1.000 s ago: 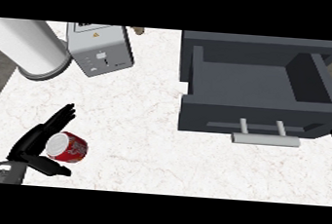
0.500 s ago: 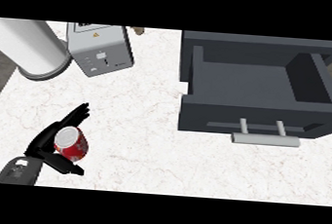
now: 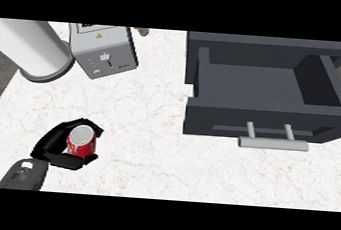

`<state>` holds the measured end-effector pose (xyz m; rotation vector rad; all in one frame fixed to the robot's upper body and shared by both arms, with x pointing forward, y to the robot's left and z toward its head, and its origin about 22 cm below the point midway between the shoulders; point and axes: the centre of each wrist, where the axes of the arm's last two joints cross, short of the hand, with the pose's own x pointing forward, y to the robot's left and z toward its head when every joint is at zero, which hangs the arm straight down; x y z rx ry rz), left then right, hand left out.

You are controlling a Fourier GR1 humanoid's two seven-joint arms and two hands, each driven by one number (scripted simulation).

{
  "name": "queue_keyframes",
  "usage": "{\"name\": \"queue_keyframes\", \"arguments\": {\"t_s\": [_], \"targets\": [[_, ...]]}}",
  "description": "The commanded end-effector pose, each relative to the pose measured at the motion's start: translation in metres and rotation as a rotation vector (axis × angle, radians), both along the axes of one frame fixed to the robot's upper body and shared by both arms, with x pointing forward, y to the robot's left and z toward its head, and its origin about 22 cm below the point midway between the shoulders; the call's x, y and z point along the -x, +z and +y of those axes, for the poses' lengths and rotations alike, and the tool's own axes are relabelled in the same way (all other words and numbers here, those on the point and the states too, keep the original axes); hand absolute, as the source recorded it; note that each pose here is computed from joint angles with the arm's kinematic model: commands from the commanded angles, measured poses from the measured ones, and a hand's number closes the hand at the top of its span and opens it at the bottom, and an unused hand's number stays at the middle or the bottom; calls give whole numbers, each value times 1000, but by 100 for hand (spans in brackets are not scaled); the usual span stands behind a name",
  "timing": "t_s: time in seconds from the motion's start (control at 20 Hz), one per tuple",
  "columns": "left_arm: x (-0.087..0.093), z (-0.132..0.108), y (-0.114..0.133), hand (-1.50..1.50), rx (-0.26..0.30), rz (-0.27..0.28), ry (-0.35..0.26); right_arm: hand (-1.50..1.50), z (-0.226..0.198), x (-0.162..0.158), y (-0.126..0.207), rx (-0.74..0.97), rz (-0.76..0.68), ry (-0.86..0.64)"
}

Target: Pick up the can, place it into the drawer and close the drawer

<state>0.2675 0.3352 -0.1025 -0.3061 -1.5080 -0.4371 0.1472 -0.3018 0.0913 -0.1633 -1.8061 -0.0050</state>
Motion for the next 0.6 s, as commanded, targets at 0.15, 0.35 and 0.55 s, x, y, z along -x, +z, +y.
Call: {"name": "queue_keyframes", "arguments": {"t_s": [0.15, 0.35, 0.55], "targets": [[-5, -12, 14, 150, 125, 15, -92, -150, -13, 18, -7, -3, -4, -12], [-8, -23, 10, 150, 130, -10, 257, -150, 3, -2, -1, -16, -4, -20], [-31, -47, 19, 150, 172, -39, 609, -150, 7, -2, 5, 1, -20, -7]]}}
